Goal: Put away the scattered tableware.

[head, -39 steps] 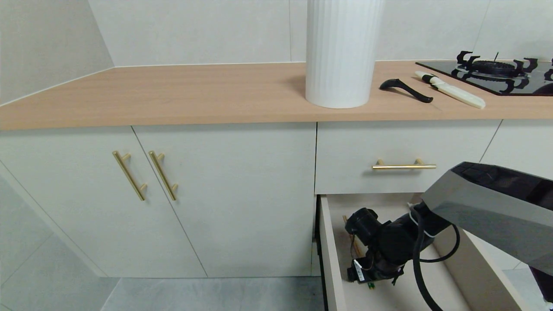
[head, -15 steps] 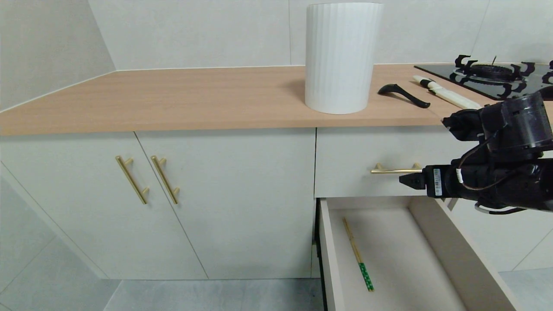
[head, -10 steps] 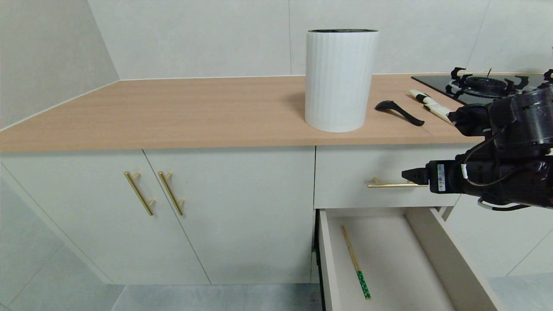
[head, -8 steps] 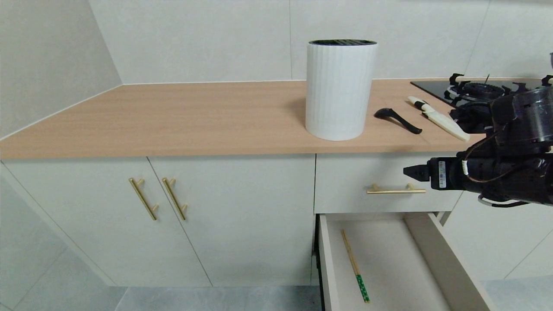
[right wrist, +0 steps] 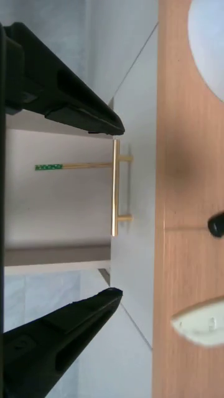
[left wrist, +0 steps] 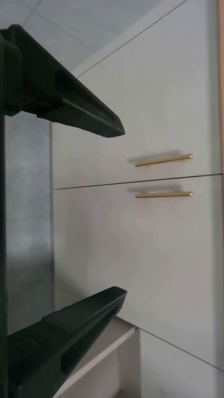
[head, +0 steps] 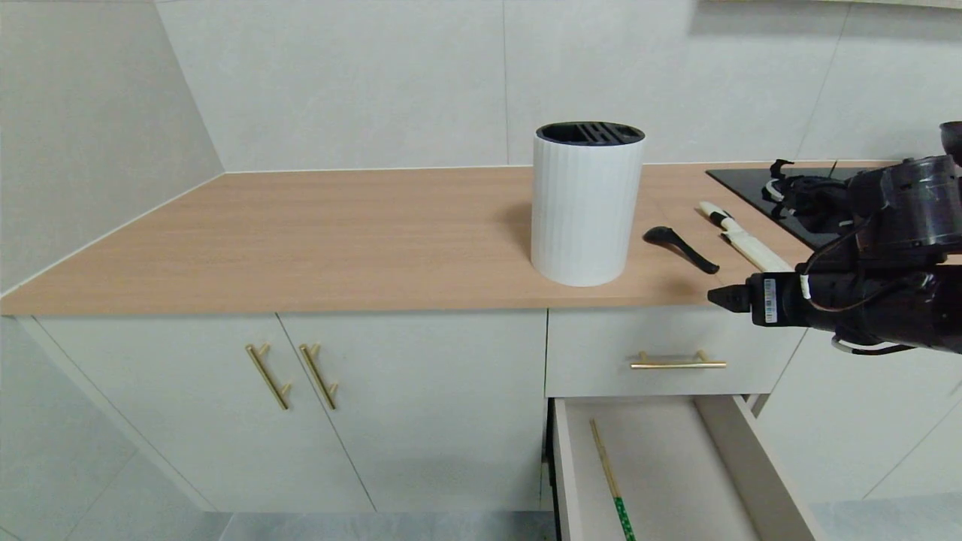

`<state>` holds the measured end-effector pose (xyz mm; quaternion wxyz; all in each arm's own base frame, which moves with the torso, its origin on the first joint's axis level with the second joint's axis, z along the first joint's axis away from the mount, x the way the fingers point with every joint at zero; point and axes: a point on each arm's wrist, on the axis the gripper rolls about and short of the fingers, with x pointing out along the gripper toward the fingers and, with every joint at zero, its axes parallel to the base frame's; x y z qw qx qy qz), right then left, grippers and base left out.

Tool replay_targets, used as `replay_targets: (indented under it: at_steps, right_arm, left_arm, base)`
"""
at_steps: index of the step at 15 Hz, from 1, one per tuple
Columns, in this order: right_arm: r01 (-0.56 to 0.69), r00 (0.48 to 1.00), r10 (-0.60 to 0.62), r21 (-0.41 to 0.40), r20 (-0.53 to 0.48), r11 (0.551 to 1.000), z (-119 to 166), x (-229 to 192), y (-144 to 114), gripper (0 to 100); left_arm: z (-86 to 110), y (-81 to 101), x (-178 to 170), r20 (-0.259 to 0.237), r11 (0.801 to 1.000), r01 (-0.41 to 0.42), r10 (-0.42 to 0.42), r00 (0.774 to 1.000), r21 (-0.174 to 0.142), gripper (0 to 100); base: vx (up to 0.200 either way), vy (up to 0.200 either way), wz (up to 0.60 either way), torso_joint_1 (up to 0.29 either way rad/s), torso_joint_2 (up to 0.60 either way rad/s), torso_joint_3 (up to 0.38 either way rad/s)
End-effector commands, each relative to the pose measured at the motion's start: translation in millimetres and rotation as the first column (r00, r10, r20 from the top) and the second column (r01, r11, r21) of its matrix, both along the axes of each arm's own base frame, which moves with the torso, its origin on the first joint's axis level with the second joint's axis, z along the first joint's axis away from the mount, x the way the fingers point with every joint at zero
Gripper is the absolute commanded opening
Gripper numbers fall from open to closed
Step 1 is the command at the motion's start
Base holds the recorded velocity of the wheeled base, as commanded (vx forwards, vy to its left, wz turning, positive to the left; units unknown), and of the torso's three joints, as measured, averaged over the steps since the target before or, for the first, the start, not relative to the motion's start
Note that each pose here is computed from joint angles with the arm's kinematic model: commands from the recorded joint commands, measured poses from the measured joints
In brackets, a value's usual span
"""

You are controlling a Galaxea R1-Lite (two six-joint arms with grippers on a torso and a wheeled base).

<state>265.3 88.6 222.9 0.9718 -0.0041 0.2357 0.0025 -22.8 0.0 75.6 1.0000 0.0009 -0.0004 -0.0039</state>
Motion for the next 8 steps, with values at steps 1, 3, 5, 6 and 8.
replay_targets:
  at_steps: [1,3,5,6,8]
  right_arm:
    - [0.012,1.0,-0.012,-0.007,-0.006,1.0,-11,18,0,100]
    - [-0.026,0.998,0.028,-0.04,0.058,0.999,-7,28,-10,100]
    - [-0.099,0.985,0.106,-0.058,0.133,0.993,-1,37,-14,100]
    - [-0.106,0.98,0.116,-0.069,0.159,0.992,2,50,-13,100]
    - [-0.12,0.975,0.13,-0.064,0.182,0.991,8,57,-11,100]
  left_arm:
    - [0.1,0.0,0,-0.001,1.0,0.0,0.0,1.0,0.0,100]
    - [0.1,0.0,0,-0.001,1.0,0.0,0.0,1.0,0.0,100]
    - [0.1,0.0,0,-0.001,1.0,0.0,0.0,1.0,0.0,100]
    - [0.1,0.0,0,-0.001,1.0,0.0,0.0,1.0,0.0,100]
    - [0.1,0.0,0,-0.001,1.0,0.0,0.0,1.0,0.0,100]
  base:
    - [0.0,0.0,0.0,0.036,-0.09,-0.051]
    - [0.0,0.0,0.0,0.0,0.0,0.0]
    - [0.0,0.0,0.0,0.0,0.0,0.0]
    - [0.0,0.0,0.0,0.0,0.0,0.0]
    - [0.0,0.0,0.0,0.0,0.0,0.0]
